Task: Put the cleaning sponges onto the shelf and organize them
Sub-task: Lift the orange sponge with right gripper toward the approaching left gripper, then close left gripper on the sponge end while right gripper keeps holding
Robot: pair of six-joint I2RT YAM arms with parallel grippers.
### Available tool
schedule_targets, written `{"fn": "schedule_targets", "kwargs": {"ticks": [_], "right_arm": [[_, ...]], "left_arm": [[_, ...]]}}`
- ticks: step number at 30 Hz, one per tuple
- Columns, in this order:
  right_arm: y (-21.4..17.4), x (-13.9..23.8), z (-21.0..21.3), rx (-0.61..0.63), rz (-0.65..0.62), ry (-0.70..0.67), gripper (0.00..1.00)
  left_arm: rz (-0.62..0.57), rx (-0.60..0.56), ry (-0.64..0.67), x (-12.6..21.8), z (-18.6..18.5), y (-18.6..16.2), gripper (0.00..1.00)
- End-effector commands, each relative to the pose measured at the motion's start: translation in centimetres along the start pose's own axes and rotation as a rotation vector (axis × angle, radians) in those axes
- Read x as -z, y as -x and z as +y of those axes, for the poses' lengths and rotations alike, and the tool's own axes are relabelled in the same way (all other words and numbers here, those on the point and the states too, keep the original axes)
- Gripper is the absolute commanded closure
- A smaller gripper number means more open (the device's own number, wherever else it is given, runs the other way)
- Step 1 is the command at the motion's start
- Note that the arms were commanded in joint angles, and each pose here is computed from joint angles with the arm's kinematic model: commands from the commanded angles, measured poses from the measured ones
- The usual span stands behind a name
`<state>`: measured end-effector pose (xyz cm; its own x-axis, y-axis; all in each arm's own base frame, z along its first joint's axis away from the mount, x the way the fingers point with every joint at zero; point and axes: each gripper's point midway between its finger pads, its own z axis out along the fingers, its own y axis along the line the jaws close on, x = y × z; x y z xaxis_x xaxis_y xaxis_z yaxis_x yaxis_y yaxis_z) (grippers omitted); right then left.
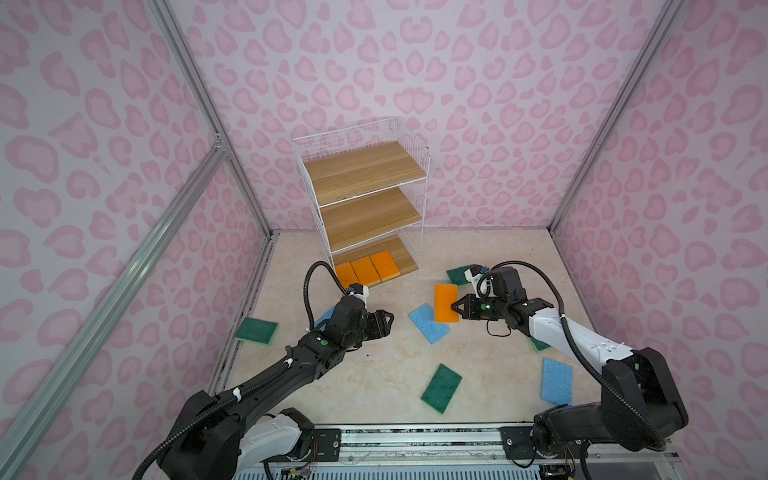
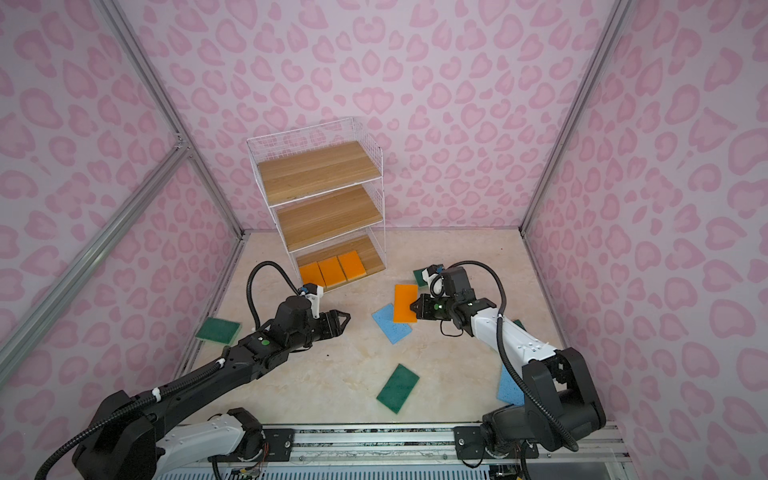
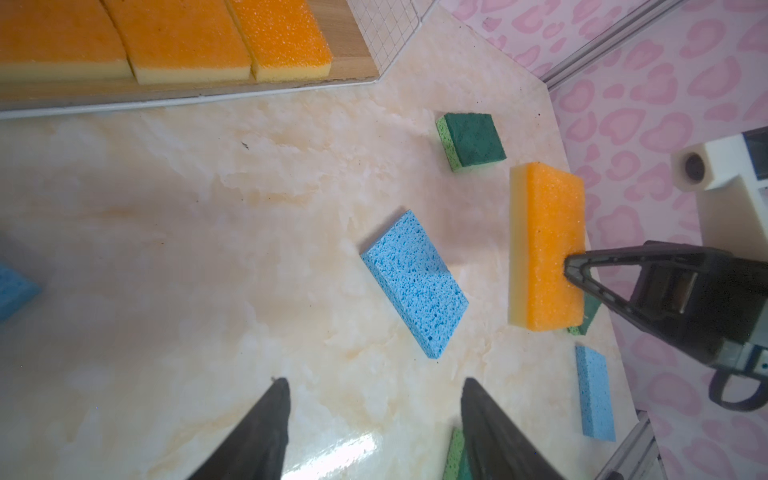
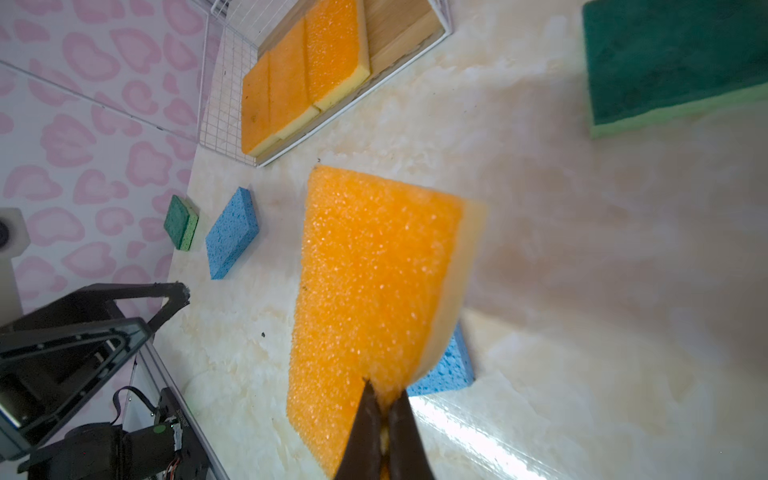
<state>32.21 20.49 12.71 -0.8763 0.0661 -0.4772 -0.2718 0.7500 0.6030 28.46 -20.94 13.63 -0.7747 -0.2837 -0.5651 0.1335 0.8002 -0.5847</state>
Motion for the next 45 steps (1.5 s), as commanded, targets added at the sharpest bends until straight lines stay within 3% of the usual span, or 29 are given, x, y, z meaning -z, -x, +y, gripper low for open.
{"fn": "schedule_targets", "kwargs": {"ticks": [1,6,12,15,19,28,33,39,45], "right_arm": [[-0.4,-0.8,2.2,0.087,0.044,0.08,1.0],[-0.8,-2.2,4.7,0.171,0.108,0.135,1.0],[-0.8,-3.5,7.2,0.204,0.145,0.234,1.0],[-1.0,-4.3,8.1,0.229,0.174,0.253,1.0],[-1.4,-5.3,9.6,0.266,0.207,0.279,1.0],[-2.2,-5.7,11.9,0.33,0.249,0.325,1.0],[-2.1,-5.5,12.1,0.338,0.246,0.331,0.99],[-2.3,-5.9,11.1,0.319,0.253,0.293,0.58],[-1.3,-5.3,10.6,0.25,0.193,0.276,0.32]], "left_arm": [[-0.017,0.035,-0.066,0.0,-0.8,0.9,0.33],[-0.021,0.062,-0.136,-0.3,-1.2,1.6,0.26],[-0.047,0.041,-0.198,-0.2,-2.7,2.7,0.27],[-0.054,0.043,-0.205,-0.3,-2.9,2.9,0.32],[-0.074,0.062,-0.182,-0.6,-2.5,3.5,0.47],[-0.095,0.085,-0.172,-1.5,-2.6,4.4,0.42],[-0.095,0.097,-0.187,-2.1,-3.1,4.9,0.62],[-0.122,0.124,-0.174,-1.9,-2.8,5.3,0.83],[-0.148,0.193,-0.111,-1.8,-1.4,5.4,0.96]]}}
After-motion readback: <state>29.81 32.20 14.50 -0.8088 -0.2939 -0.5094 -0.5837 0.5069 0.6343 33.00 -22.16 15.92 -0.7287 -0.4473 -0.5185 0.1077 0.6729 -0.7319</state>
